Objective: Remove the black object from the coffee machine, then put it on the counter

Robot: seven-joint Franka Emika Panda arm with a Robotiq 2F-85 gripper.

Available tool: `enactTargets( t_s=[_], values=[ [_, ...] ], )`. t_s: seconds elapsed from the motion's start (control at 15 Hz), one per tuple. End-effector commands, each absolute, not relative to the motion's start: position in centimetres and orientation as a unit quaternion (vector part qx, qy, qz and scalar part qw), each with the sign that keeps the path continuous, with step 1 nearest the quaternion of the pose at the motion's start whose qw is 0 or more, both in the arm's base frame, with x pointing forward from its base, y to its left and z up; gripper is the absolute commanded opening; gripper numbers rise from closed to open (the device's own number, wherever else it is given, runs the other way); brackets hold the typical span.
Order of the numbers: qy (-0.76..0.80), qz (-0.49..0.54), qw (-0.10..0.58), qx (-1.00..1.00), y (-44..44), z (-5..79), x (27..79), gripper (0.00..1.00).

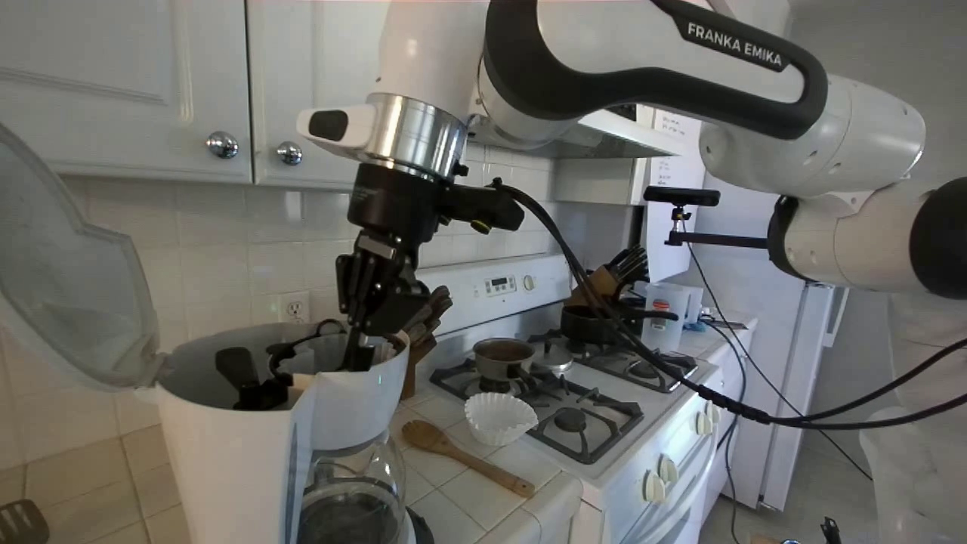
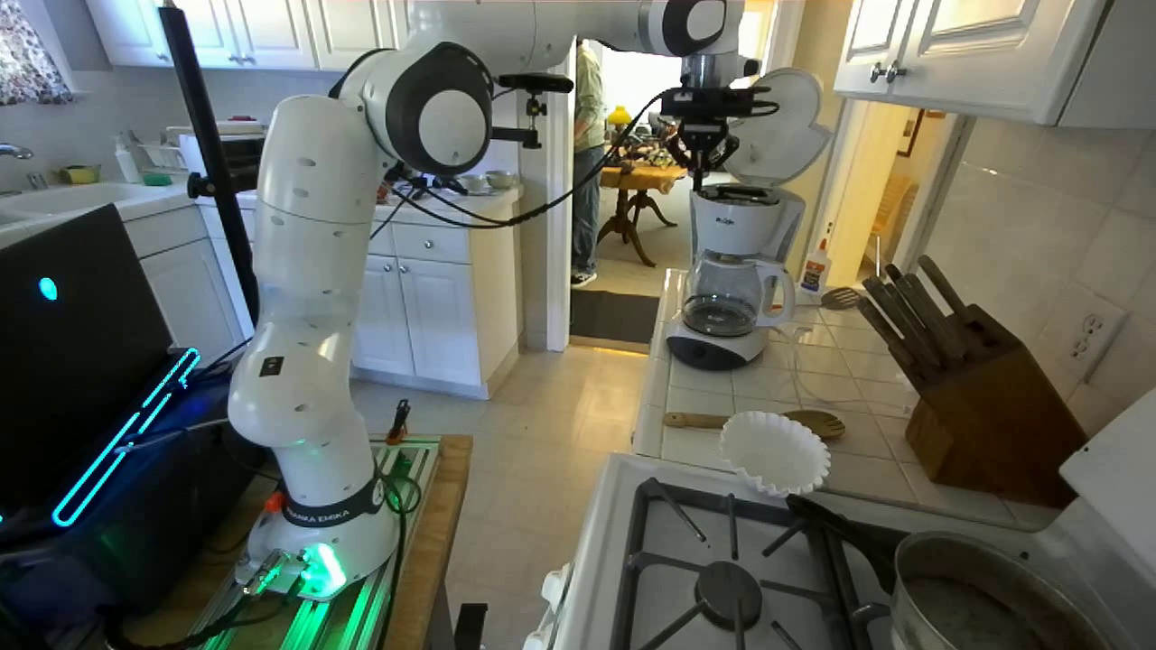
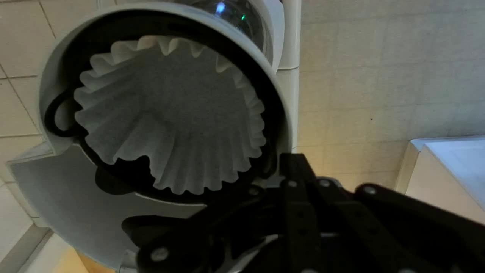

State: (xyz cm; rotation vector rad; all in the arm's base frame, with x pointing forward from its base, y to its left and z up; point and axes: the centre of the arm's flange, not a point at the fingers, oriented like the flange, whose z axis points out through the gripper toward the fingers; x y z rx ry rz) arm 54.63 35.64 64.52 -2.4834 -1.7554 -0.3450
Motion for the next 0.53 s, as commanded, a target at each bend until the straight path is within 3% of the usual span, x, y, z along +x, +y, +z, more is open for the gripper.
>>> enactTargets(
  t_s=[0.0, 0.47],
  values=[
    [-0.579, -0.114, 0.041, -0.806, 35.7, 65.6, 55.0, 0.0],
    [-0.576, -0.139, 0.03, -0.805, 35.3, 68.1, 54.9, 0.0]
  ],
)
